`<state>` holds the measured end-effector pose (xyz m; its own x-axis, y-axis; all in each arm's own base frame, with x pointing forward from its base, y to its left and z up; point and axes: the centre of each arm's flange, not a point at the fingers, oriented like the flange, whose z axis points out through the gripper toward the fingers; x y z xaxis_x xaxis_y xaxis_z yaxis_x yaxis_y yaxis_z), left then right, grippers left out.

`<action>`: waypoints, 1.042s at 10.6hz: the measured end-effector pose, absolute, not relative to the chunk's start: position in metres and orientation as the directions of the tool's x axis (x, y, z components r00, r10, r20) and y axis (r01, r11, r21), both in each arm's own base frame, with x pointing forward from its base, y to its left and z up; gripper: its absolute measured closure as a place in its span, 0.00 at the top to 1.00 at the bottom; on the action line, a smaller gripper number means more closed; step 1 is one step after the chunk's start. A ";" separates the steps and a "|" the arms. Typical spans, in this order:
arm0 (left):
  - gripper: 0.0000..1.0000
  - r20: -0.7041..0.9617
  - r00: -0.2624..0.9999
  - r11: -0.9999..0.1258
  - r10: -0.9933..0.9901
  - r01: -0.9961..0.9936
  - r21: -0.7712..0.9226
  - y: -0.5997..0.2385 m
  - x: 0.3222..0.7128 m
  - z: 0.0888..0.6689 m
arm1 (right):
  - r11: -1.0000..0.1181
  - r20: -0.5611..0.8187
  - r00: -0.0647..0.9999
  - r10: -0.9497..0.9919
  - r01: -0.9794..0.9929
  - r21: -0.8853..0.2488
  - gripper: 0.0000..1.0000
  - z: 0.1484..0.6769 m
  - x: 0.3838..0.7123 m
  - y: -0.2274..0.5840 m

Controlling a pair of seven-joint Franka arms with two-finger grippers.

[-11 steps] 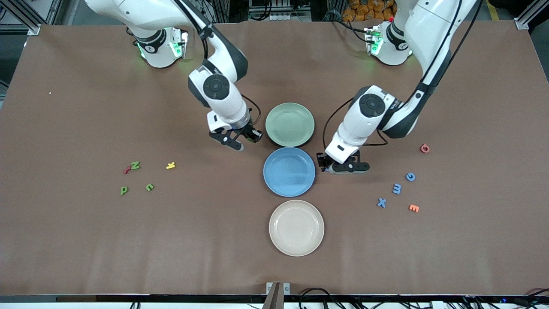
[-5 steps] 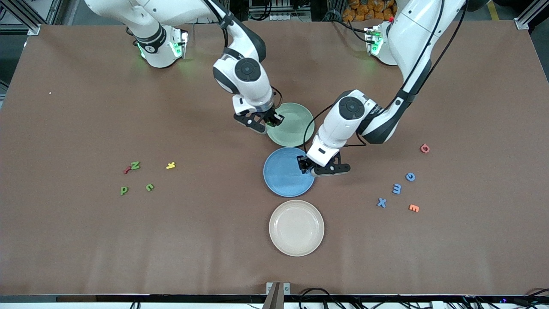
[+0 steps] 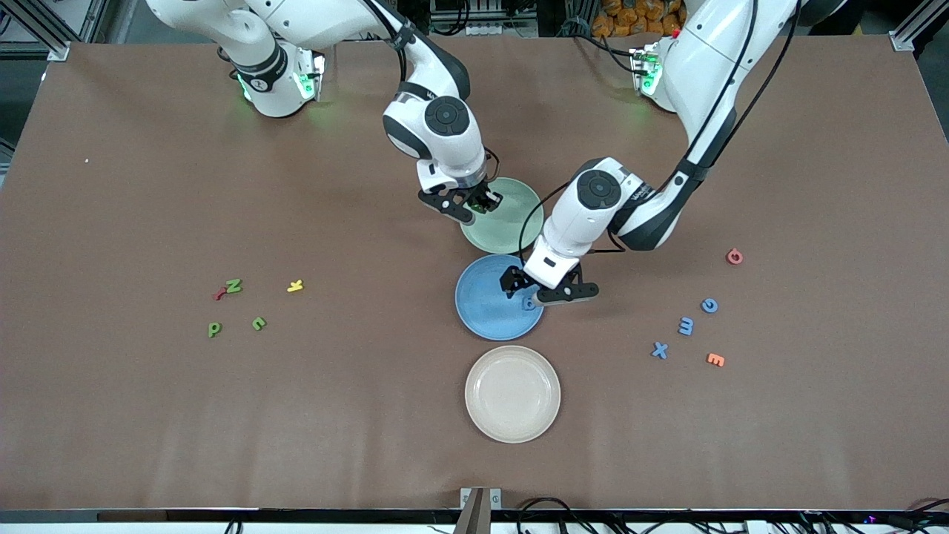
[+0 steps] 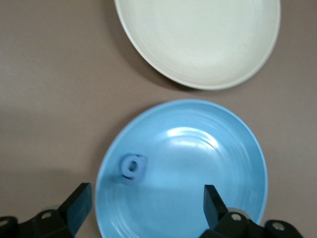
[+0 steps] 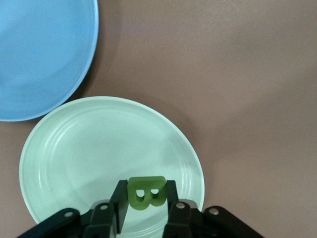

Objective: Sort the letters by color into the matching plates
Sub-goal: 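Open both grippers to drop the letters into their plates, then move the left gripper to blue X while the right gripper returns to letters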

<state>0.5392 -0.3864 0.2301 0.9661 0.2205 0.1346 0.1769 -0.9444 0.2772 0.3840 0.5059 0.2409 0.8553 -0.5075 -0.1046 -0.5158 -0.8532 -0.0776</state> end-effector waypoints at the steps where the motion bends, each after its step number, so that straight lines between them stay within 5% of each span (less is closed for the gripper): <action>1: 1.00 0.141 0.961 -0.945 0.238 0.195 0.263 -0.374 0.548 0.228 | -0.851 -0.106 0.853 -0.512 -0.520 -0.076 0.50 0.239 0.385 0.506; 3: 1.00 0.188 0.957 -0.962 0.220 0.182 0.202 -0.338 0.568 0.219 | -0.850 -0.108 0.851 -0.514 -0.522 -0.075 0.75 0.238 0.385 0.507; 7: 1.00 0.238 0.959 -0.985 0.154 0.129 0.118 -0.268 0.603 0.212 | -0.842 -0.101 0.844 -0.527 -0.535 -0.073 0.80 0.249 0.401 0.504; 11: 1.00 0.250 0.968 -0.998 0.032 0.018 0.056 -0.208 0.626 0.211 | -0.797 -0.091 0.796 -0.599 -0.603 -0.037 0.82 0.299 0.493 0.410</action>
<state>0.6261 -0.2084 0.2108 0.9676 0.0315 0.2504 0.0181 -0.9983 0.0559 0.4932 0.4099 0.2994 0.7959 -0.5986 -0.0909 -0.6033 -0.7966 -0.0370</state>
